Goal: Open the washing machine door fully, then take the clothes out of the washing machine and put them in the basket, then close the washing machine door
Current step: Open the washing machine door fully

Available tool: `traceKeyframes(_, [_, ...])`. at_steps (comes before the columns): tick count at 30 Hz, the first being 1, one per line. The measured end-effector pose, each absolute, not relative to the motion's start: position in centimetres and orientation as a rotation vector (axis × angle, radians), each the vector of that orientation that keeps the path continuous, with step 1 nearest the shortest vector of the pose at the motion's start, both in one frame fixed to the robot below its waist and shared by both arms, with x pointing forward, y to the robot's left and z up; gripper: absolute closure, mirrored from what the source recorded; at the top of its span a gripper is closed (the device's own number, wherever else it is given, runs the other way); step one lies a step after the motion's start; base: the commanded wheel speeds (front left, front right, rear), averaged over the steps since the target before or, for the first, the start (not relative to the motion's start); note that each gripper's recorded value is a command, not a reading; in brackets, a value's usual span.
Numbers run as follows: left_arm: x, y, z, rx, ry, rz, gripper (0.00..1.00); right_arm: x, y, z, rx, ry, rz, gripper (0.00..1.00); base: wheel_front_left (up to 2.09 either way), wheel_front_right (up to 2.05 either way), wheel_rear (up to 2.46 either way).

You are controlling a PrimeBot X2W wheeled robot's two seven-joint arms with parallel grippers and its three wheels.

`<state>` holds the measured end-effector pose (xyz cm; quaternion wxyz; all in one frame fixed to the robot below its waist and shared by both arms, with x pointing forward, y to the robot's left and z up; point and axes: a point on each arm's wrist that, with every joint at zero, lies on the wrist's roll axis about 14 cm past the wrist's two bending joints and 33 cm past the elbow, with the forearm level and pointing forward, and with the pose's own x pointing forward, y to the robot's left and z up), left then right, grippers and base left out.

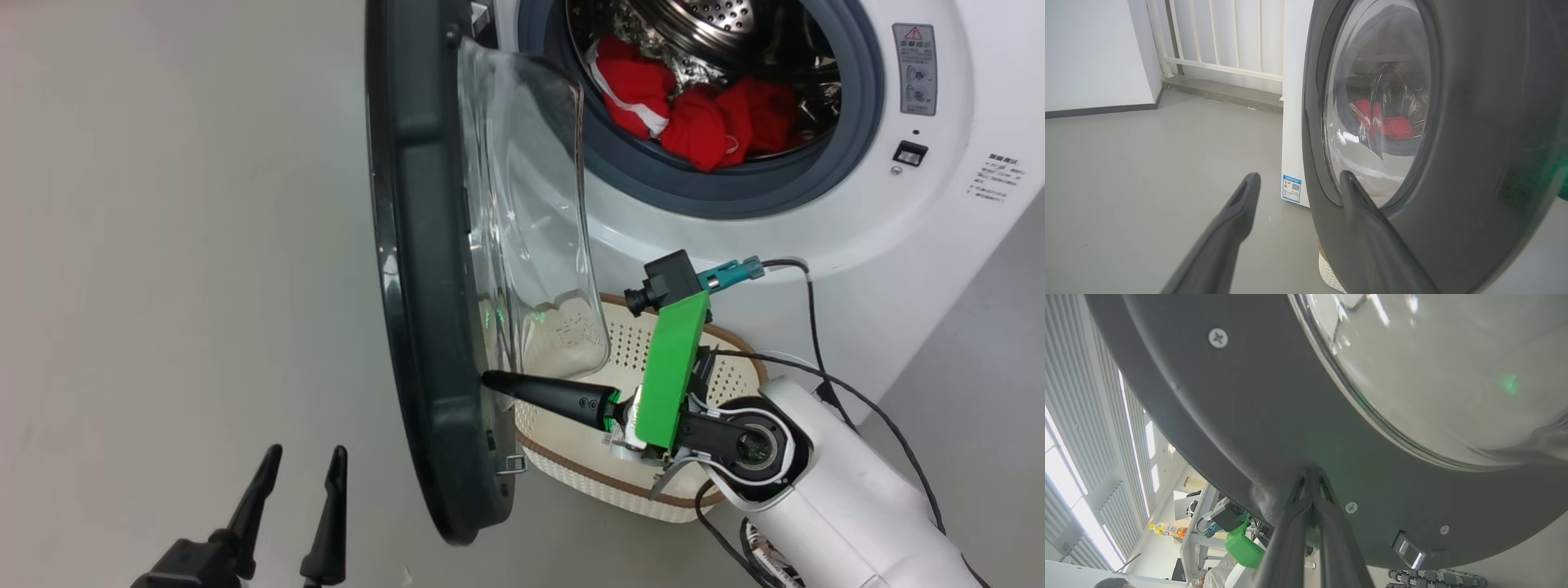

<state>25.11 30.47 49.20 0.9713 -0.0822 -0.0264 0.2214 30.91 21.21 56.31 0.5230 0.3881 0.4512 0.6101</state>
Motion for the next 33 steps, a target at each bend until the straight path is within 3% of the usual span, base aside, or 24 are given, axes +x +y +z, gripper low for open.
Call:
traceKeyframes(1, [25.1, 30.4, 49.2, -0.168, -0.054, 0.445, 0.00, 31.1, 21.2, 56.3, 0.926, 1.063, 1.447, 0.95, 0.00, 0.00, 0.00])
traceKeyframes(2, [25.2, 30.3, 49.1, -0.170, -0.053, 0.442, 0.00, 31.4, 21.2, 56.3, 0.926, 1.044, 1.430, 0.74, 0.00, 0.00, 0.00])
traceKeyframes(3, [25.2, 30.3, 49.1, -0.171, -0.052, 0.438, 0.00, 31.7, 21.1, 56.2, 0.933, 1.030, 1.413, 0.64, 0.00, 0.00, 0.00])
traceKeyframes(5, [25.4, 30.0, 48.9, -0.174, -0.048, 0.429, 0.00, 32.1, 20.8, 55.9, 0.944, 1.011, 1.380, 0.51, 0.00, 0.00, 0.00])
traceKeyframes(8, [25.6, 29.7, 48.6, -0.181, -0.039, 0.416, 0.00, 32.8, 19.9, 54.7, 0.937, 0.993, 1.313, 0.03, 0.00, 0.00, 0.00])
traceKeyframes(33, [27.1, 28.2, 48.1, -0.179, -0.025, 0.343, 0.00, 38.0, 8.2, 45.5, 0.878, 0.783, 0.778, 0.00, 0.00, 0.00, 0.00])
